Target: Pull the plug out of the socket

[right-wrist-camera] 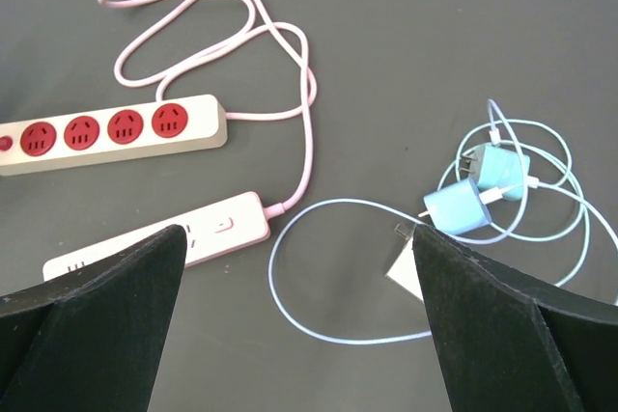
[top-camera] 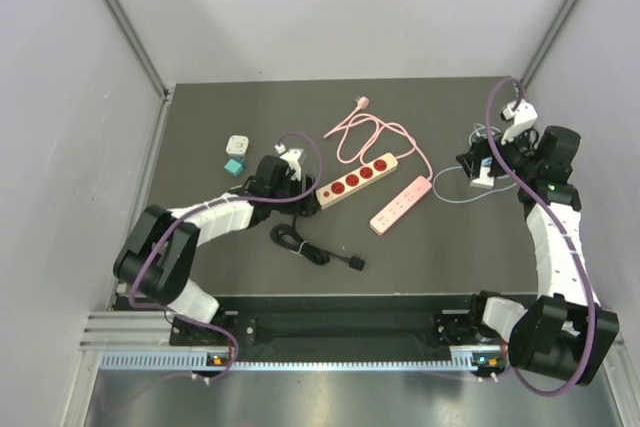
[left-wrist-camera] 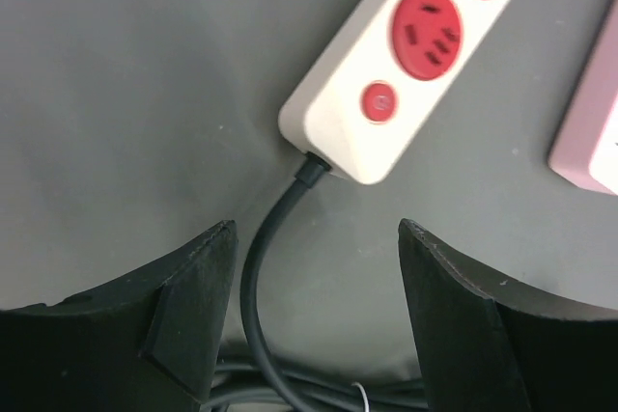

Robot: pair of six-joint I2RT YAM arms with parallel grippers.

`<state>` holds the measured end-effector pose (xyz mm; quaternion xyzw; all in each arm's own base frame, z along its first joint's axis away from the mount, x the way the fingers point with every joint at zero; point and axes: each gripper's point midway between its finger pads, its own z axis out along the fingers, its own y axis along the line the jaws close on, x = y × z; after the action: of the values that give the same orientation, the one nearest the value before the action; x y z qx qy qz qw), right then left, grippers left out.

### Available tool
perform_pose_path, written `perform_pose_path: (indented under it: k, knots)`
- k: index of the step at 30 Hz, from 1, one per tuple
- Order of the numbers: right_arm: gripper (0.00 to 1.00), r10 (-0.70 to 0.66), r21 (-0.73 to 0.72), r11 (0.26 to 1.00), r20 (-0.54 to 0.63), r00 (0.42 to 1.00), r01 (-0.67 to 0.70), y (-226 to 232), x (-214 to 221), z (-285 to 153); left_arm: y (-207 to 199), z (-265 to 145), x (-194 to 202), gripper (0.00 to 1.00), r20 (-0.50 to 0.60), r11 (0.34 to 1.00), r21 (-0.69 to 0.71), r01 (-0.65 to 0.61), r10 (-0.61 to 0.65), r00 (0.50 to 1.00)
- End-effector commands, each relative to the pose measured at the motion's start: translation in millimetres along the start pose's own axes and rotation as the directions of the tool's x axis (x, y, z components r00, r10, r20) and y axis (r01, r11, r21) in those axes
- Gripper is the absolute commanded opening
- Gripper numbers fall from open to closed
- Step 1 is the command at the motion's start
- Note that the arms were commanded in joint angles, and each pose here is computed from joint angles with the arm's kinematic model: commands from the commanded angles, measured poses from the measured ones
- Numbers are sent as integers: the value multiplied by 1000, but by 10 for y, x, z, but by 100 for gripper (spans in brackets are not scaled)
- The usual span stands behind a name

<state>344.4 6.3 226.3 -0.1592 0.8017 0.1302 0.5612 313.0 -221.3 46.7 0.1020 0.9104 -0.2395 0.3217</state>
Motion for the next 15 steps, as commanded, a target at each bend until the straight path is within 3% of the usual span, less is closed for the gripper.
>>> perform_pose_path:
  k: [1, 5, 9, 15]
  knots:
    - [100, -38, -48, 998, 45, 998, 40, 104, -96, -51, -156, -168, -291, 73, 136, 992, 50, -114, 106, 985]
    - [100, -35, -69, 997, 48, 998, 39, 143, -92, -54, -302, -187, -482, 72, 201, 979, 103, -174, 151, 968]
    - [100, -36, -73, 997, 44, 998, 40, 150, -76, -50, -508, -23, -538, 72, 165, 953, 177, -245, 217, 962]
    - [100, -32, -82, 996, 37, 999, 35, 161, -55, -45, -645, 284, -603, 73, 126, 923, 113, -367, 353, 927]
